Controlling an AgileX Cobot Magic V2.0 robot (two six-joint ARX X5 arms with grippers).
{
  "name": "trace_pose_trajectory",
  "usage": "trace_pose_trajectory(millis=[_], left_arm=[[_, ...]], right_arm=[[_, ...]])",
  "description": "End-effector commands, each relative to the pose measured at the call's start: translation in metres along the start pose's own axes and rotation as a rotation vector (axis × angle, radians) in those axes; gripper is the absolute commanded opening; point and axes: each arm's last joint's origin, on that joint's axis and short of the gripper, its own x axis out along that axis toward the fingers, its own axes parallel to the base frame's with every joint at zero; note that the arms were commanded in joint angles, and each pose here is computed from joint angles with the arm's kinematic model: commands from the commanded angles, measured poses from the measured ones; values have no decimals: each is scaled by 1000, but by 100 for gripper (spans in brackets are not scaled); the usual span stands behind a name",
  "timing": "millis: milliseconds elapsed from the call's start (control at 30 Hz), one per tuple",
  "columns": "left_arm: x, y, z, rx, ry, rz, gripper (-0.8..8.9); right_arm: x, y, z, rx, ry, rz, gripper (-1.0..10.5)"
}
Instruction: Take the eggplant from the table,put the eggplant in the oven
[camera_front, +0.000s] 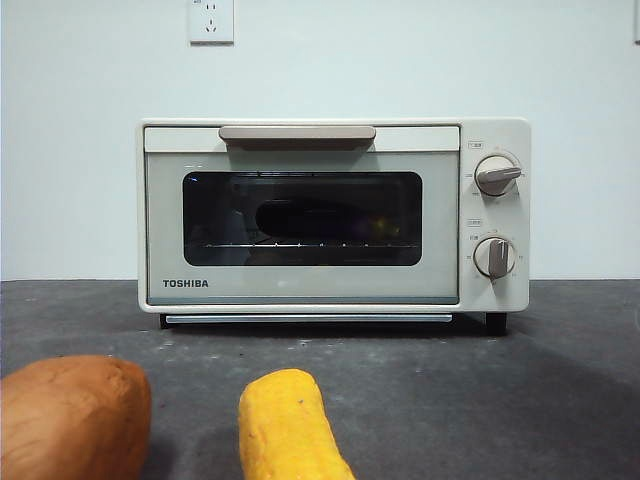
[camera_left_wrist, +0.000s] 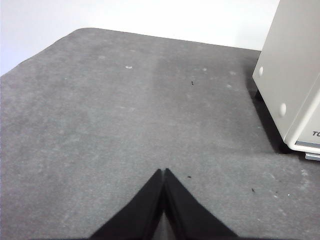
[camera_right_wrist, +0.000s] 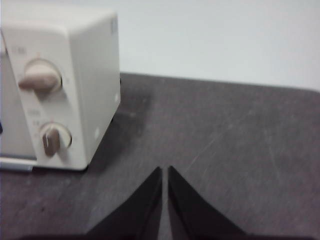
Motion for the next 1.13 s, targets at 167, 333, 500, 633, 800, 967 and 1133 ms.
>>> trace_pose_trajectory(millis=[167,333,500,633,800,967,1133], left_arm=[[2,1,-5,-1,19,2,8],[2,1,-5,-1,19,2,8],[2,1,-5,-1,19,2,8],[2,1,-5,-1,19,1,8],[2,1,-5,-1,19,1,8],[2,1,-5,-1,19,1,8],[2,1,-5,-1,19,1,8]], right_arm=[[0,1,-21,73,-1,14,4],[-1,2,-28,84,62,56,4],[-1,4,-33,134,115,93,4],[-1,4,-31,131,101,92,4],[-1,4,-31,131,100,92,4],[-1,4,-31,131,100,92,4],[-1,4,-31,131,100,92,4]])
